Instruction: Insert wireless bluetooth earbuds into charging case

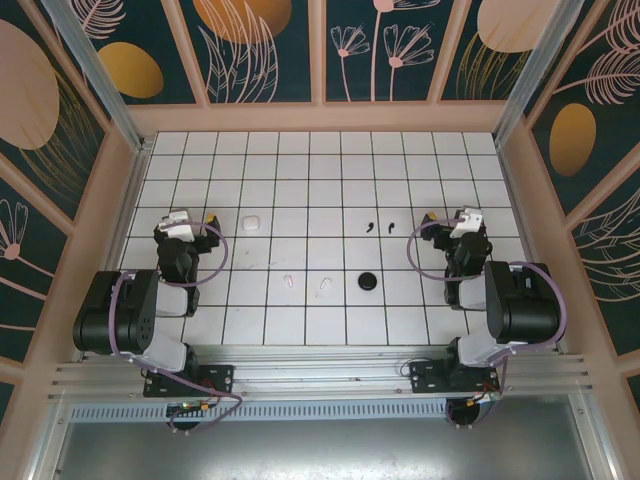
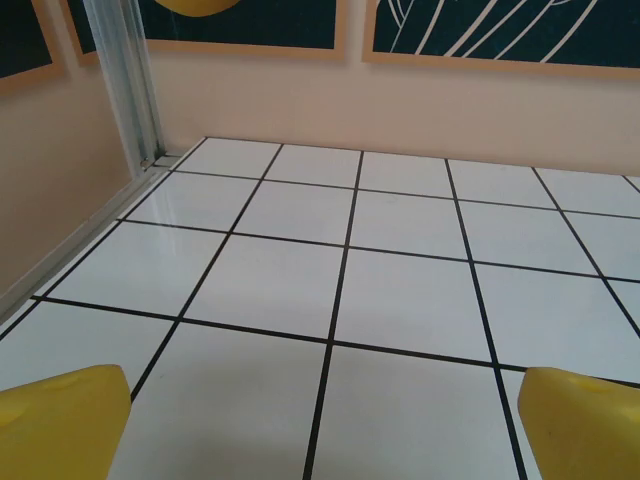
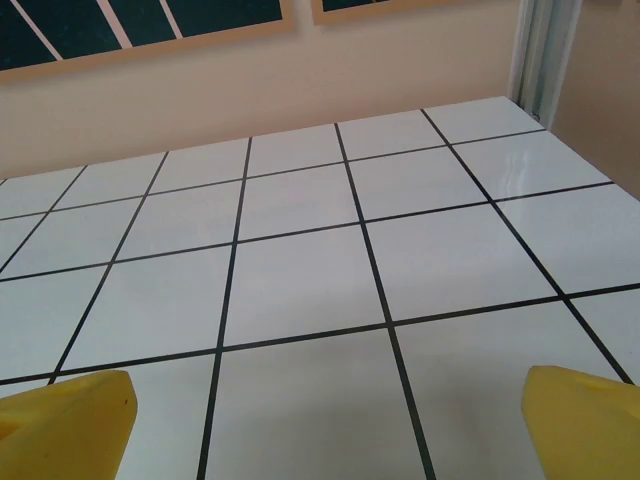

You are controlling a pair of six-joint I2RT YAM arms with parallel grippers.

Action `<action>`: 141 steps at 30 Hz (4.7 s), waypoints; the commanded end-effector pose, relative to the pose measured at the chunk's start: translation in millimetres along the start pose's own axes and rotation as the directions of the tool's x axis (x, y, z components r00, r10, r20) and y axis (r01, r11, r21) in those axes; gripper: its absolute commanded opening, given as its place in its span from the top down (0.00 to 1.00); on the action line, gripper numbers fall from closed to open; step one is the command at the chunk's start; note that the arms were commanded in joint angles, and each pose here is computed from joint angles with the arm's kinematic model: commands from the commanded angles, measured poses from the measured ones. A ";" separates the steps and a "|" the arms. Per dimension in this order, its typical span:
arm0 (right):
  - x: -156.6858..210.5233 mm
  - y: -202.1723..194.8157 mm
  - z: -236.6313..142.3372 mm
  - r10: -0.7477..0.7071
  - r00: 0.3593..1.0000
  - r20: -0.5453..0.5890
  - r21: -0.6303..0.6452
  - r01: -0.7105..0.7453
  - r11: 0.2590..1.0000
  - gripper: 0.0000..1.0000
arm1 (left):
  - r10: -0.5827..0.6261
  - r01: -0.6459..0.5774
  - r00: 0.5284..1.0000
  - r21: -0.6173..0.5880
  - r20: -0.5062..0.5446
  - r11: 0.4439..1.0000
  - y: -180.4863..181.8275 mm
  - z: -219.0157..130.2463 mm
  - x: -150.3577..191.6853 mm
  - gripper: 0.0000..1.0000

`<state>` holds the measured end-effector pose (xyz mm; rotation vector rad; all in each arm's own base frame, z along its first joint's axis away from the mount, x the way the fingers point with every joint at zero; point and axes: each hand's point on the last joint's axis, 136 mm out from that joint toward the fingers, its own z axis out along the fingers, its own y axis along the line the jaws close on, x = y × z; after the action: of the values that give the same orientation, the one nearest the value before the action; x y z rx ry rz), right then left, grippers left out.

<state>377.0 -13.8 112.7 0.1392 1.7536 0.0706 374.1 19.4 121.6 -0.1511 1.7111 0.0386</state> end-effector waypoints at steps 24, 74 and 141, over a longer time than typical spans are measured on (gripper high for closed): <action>-7.8 6.6 -0.3 -0.016 0.999 0.037 -0.031 0.017 0.999 0.01 | -0.006 0.006 0.999 0.001 0.050 1.000 -0.6 0.8 -14.4 0.01; -45.7 42.2 -15.6 0.242 0.898 -0.368 0.044 -0.243 0.969 0.12 | -0.179 0.186 0.974 0.038 -0.137 0.982 -23.2 17.1 -86.0 0.05; 16.8 233.5 -99.1 0.039 0.592 -0.805 -0.155 -0.273 0.949 0.45 | -0.007 0.213 0.967 0.798 -0.254 0.563 -306.4 -132.4 -61.5 0.11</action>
<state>267.7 209.2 85.1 -0.0232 2.7932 0.4236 296.7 -284.4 179.7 0.4170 1.9637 -0.8114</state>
